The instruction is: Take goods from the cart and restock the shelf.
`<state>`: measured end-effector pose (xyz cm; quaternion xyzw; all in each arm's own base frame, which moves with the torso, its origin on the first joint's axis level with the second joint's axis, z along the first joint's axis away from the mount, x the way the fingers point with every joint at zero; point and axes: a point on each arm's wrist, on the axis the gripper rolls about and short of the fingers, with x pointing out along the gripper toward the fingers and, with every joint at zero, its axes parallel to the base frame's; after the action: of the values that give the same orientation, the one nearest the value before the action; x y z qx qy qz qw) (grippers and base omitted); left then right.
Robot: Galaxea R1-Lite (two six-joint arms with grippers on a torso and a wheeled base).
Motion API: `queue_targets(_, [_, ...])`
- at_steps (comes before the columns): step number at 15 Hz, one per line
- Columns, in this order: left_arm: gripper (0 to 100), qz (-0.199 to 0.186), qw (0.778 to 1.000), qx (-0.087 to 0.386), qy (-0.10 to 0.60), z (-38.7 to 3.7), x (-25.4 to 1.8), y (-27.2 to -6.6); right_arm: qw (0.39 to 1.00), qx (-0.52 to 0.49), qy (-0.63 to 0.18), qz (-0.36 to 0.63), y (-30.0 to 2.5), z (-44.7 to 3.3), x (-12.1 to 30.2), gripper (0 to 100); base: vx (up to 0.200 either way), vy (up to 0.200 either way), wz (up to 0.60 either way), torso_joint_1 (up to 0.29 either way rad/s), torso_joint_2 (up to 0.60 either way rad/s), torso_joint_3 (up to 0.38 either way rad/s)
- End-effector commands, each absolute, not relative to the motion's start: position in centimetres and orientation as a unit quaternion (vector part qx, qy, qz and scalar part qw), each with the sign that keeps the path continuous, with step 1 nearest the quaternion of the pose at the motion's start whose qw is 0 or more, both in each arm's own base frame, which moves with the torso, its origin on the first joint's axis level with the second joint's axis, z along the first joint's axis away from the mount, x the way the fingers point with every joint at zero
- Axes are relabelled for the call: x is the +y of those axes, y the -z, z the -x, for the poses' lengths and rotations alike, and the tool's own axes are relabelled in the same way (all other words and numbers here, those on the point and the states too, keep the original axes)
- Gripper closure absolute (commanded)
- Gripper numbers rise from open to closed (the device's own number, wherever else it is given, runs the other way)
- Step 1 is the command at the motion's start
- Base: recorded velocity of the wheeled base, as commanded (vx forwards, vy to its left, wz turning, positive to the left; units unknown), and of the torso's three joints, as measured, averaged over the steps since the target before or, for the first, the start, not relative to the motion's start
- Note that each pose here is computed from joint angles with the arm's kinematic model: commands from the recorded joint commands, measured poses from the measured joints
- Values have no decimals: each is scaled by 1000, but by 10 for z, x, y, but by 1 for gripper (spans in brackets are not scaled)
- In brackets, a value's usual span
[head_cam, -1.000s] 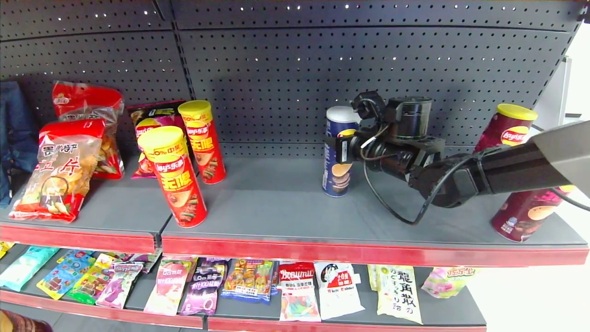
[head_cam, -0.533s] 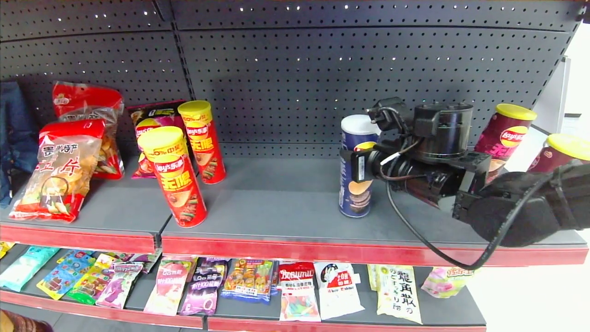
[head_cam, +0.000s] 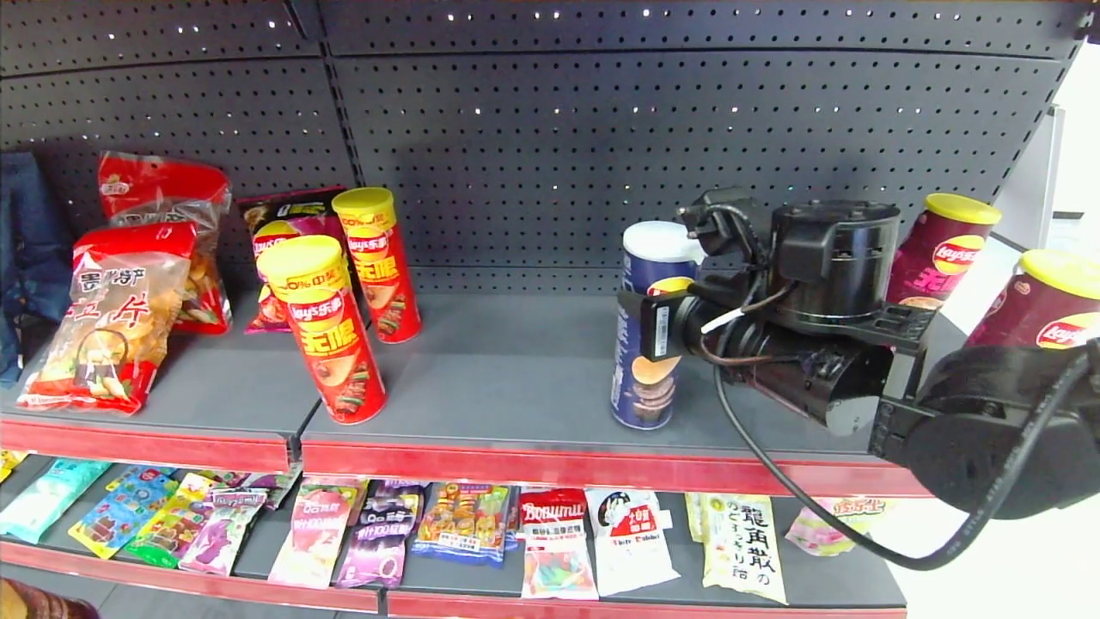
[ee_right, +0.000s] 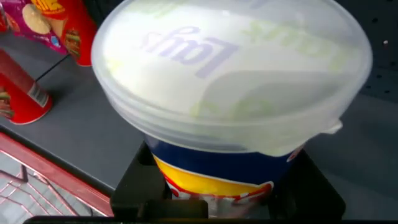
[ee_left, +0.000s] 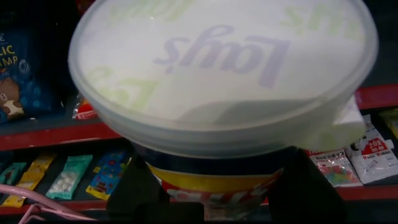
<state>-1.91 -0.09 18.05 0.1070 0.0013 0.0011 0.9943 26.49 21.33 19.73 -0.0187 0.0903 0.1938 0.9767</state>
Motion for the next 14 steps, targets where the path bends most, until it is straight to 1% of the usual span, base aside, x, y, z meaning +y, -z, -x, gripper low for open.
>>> queue_targets(1, [100,-107,994,2,-1,19,-1,-180,976,95,-195,21,-194,-264,214,100,0,0,0,0,0,0])
queue_targets(5, [100,-107,994,1,-1,19,-1,-180,977,78,-196,17,-186,-268,219,100,0,0,0,0,0,0])
queue_targets(7, [100,-106,994,1,-1,20,-1,-180,977,88,-195,23,-179,-265,217,100,0,0,0,0,0,0])
queue_targets(14, [100,-107,994,0,-2,20,-1,-180,976,90,-198,28,-178,-257,222,100,0,0,0,0,0,0])
